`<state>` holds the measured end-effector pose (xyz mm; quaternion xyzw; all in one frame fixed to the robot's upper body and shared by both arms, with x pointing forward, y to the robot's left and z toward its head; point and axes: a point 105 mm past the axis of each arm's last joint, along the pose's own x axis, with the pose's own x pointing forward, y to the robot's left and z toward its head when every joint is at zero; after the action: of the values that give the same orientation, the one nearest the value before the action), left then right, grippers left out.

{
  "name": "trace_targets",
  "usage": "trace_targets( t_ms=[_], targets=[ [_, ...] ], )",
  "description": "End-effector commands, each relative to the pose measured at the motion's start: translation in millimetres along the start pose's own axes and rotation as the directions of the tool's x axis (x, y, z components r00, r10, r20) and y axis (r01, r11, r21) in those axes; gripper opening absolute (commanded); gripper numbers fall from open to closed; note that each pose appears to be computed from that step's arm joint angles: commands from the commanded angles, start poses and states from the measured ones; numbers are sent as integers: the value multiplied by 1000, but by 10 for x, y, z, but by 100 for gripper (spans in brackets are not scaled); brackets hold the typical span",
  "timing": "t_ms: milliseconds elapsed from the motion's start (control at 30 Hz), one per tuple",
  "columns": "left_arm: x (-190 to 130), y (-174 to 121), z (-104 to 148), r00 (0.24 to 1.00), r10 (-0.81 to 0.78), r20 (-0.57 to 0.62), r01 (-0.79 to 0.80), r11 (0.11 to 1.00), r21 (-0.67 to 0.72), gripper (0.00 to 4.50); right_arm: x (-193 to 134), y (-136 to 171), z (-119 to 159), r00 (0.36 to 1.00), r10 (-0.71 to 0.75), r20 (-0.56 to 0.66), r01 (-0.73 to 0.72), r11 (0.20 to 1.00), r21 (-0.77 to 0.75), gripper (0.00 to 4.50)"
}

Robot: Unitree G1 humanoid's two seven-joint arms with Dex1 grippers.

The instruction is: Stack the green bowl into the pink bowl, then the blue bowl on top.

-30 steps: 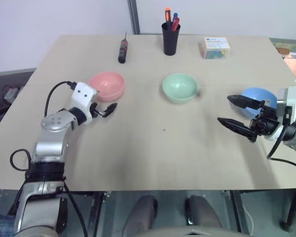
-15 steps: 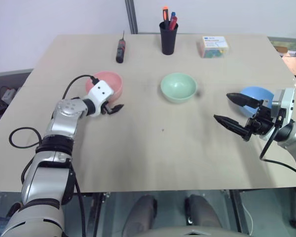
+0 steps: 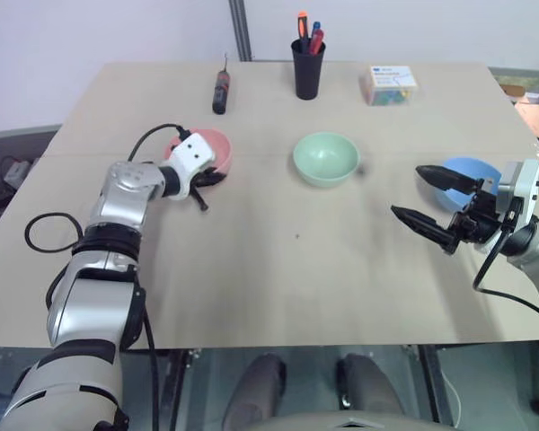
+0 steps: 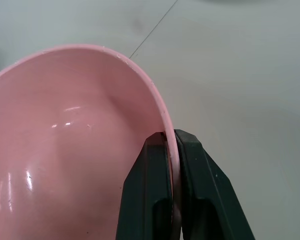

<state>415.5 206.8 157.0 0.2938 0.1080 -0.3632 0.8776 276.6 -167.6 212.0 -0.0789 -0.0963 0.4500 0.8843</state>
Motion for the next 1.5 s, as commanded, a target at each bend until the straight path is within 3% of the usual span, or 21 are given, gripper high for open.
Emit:
trace_targets(
  t_ms=[33,167,267,567,600,733,933,1267,1500],
  targets=[
    [51,-252,307,988,-102,115,97,994,51,3,-33,-36,175,999,-10,38,13,998,-56,450],
    [-32,-962,613,900,-393,188,353,910,216,3,-28,-38,163,1000,-3,23,4,999,-48,450],
    [-148,-1286,674,843,-514,162,460,842,281,3,0,-35,194,1000,12,22,-11,999,-50,450],
    [-274,-1613,615,761,-640,104,579,743,335,3,26,-45,189,1000,14,22,-13,999,-48,450],
    [-281,-1623,620,755,-647,108,584,737,340,38,27,-45,190,1000,13,22,-12,999,-49,450],
    [-236,-1523,692,779,-608,151,537,772,339,183,17,-46,184,1000,8,21,-7,999,-50,450],
    [-200,-1374,802,798,-554,238,480,822,306,442,6,-44,172,1000,5,12,-4,998,-59,450],
    [-435,-1057,787,806,-414,422,422,903,79,442,15,-119,210,1000,2,20,-1,999,-54,450],
    [-763,-669,724,841,-150,520,261,954,-146,442,200,-199,110,1000,10,-14,-11,999,-52,450]
  ],
)
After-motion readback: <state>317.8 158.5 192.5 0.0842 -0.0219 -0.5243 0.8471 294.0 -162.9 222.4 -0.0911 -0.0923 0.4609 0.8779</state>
